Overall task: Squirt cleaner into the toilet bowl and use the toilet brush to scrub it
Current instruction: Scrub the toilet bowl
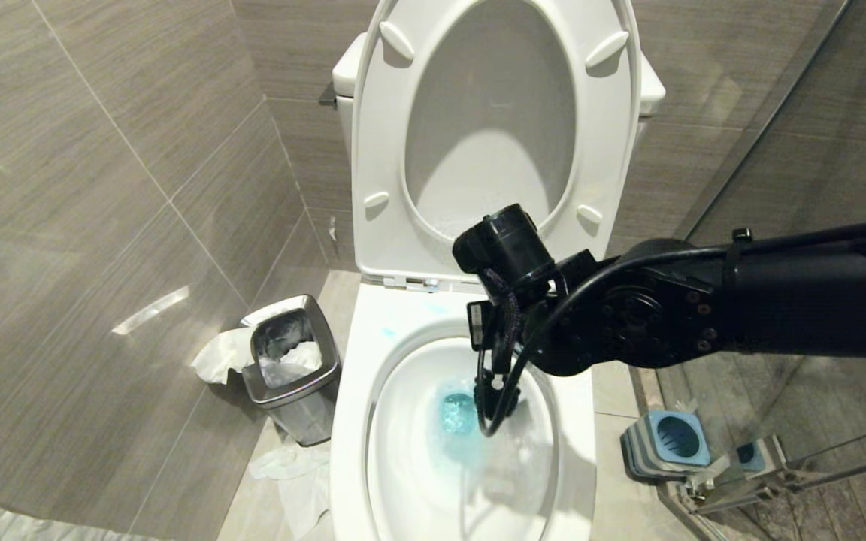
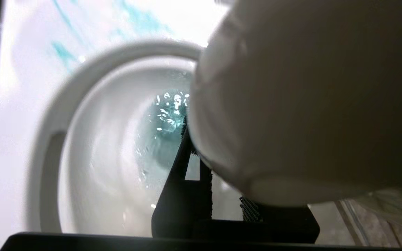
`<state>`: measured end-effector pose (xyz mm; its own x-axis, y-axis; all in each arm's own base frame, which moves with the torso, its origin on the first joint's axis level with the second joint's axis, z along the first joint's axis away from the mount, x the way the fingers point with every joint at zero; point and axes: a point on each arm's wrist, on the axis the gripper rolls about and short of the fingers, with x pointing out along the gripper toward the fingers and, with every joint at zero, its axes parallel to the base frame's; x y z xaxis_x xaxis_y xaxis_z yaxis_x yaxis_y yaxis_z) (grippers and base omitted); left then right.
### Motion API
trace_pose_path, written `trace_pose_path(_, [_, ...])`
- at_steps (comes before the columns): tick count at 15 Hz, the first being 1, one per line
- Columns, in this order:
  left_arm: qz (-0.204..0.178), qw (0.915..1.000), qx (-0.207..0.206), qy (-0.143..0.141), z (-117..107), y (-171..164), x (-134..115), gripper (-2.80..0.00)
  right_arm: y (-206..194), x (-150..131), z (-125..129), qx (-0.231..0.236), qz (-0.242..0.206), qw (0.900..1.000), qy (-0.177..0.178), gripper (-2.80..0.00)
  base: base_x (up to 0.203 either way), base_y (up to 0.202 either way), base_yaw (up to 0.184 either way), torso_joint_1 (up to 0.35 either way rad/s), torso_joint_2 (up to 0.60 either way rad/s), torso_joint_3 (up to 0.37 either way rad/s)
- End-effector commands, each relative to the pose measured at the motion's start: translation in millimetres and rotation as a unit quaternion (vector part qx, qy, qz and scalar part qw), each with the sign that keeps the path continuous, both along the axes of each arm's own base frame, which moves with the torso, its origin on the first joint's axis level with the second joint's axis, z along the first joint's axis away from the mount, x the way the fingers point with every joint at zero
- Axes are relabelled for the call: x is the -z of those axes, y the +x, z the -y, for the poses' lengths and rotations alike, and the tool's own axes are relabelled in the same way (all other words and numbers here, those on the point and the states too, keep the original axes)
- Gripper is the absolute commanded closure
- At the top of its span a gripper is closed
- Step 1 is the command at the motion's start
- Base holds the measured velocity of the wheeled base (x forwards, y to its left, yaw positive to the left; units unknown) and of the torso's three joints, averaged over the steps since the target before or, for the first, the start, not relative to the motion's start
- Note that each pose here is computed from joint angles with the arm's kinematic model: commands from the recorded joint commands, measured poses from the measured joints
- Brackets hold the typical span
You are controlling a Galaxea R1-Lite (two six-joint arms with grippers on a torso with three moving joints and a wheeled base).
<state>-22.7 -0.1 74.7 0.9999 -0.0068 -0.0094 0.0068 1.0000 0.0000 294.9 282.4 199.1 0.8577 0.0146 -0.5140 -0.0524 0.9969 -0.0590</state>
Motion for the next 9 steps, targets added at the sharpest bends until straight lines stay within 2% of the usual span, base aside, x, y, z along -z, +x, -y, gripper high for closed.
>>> trace_pose_path(1, [-0.001,1.0,0.0,0.0,0,0,1,0.0,19,2,-18,0.009,0.02,1.0,0.011,0.0,0.0,0.0,0.0,0.0,0.0,0.0])
trace_pose_path(4, [-0.001,1.0,0.0,0.0,0,0,1,0.0,27,2,-41,0.004,0.037,0.999,0.018,0.0,0.0,0.0,0.0,0.0,0.0,0.0])
trace_pose_path(9, [-0.001,1.0,0.0,0.0,0,0,1,0.0,-12,6,-78,-0.052,0.031,0.998,0.019,0.0,0.0,0.0,0.0,0.0,0.0,0.0])
